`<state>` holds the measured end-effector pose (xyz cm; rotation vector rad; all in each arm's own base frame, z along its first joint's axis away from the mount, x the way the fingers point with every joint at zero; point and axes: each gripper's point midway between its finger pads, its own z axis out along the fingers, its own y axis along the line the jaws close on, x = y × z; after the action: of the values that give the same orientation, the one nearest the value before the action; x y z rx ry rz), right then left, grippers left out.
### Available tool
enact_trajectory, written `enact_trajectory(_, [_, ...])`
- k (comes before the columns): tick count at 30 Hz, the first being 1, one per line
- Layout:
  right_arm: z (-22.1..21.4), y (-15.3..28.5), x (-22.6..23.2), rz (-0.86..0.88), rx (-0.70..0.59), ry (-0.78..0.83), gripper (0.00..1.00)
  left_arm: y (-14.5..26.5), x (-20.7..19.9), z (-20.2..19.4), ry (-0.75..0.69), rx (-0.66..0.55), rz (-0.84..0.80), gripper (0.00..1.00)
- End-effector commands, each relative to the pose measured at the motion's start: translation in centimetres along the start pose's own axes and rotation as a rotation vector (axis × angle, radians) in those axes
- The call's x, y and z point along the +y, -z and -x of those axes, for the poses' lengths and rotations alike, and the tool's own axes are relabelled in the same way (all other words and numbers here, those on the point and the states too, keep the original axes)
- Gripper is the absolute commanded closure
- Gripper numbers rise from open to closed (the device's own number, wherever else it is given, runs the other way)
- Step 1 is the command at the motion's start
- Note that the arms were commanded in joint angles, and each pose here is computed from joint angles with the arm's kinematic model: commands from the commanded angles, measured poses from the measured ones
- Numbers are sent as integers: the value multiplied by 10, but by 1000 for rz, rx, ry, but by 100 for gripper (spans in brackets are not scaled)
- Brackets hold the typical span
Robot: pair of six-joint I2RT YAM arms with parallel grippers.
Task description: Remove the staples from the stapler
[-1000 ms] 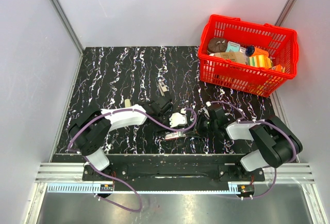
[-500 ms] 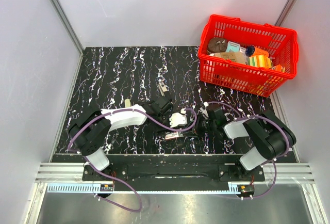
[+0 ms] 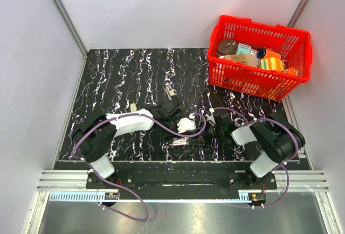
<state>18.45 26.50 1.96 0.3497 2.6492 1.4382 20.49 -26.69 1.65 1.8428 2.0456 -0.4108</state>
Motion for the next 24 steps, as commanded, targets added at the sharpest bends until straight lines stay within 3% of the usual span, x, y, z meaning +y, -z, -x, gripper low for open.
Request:
enact_trajectory(1, [-1, -9, 15, 47, 15, 20, 71, -2, 10, 11, -35, -5, 30, 43])
enact_trajectory(8, [-1, -11, 15, 39, 17, 23, 71, -3, 10, 11, -42, -3, 27, 43])
enact_trajectory(11, [-1, -10, 15, 25, 17, 22, 66, -1, 9, 11, -40, -3, 30, 43])
enact_trajectory(20, [11, 13, 14, -63, -45, 86, 58, 38, 17, 9, 21, -55, 68, 31])
enact_trajectory(23, [15, 20, 12, -103, -50, 102, 52, 69, 33, 12, 83, -104, 106, 26])
enact_trajectory(24, [17, 21, 11, -116, -49, 107, 49, 80, 37, 14, 97, -118, 119, 9])
